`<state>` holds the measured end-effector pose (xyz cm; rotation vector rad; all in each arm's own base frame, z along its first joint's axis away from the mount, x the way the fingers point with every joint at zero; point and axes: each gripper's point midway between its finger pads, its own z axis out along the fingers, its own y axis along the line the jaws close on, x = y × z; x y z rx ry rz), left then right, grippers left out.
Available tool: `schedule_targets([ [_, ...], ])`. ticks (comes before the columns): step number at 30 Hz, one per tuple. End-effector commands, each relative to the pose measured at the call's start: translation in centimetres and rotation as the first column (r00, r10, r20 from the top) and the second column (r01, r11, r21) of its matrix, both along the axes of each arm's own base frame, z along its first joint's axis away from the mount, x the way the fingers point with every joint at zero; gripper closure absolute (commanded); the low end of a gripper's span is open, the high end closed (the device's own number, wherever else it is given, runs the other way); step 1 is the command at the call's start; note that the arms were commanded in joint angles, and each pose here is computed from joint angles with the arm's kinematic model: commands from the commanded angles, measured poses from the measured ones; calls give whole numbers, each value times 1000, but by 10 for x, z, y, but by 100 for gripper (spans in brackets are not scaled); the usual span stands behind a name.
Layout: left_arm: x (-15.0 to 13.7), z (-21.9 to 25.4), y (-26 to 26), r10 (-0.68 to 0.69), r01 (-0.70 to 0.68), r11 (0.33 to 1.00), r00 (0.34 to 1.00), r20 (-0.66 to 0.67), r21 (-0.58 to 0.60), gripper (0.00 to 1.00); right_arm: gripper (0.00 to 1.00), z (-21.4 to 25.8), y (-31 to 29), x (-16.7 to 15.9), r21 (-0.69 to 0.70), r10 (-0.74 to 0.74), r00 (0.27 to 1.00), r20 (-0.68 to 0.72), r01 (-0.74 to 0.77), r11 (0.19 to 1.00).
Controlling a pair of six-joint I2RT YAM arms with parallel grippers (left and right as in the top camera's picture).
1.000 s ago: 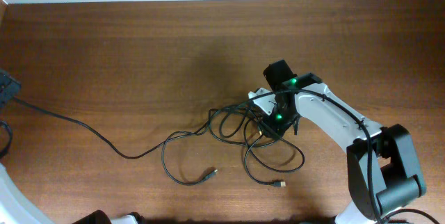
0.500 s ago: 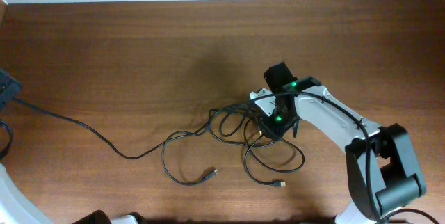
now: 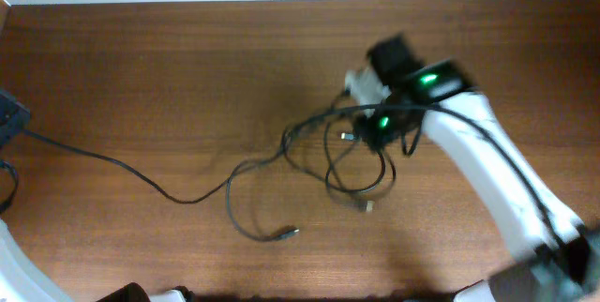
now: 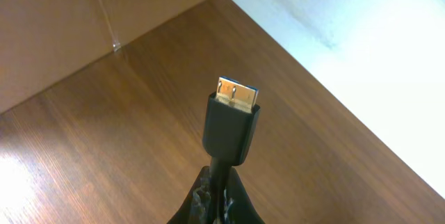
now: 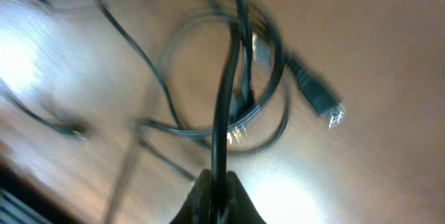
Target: Untangle cables
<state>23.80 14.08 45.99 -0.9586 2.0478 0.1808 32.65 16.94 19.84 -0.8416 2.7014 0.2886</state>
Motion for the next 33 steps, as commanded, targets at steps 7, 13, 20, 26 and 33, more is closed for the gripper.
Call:
schedule_targets([
  [7,28,-16,-6,-130,128,991,990,-49,-40,100,96,364,-51,-75,606,-496,650,576,68,792],
  [13,15,-12,6,-54,56,998,996,-74,25,100,96,442,-254,-143,797,-771,-357,527,524,301],
  [20,-32,11,26,159,-159,984,987,2,86,100,96,398,-223,-30,637,-730,-212,649,676,370],
  [26,-9,-9,53,212,-203,974,973,-90,99,100,96,256,-309,130,510,-878,-6,479,816,273],
  [33,-1,1,80,305,-290,939,950,-61,187,100,96,229,-452,108,435,-839,-111,532,886,159],
])
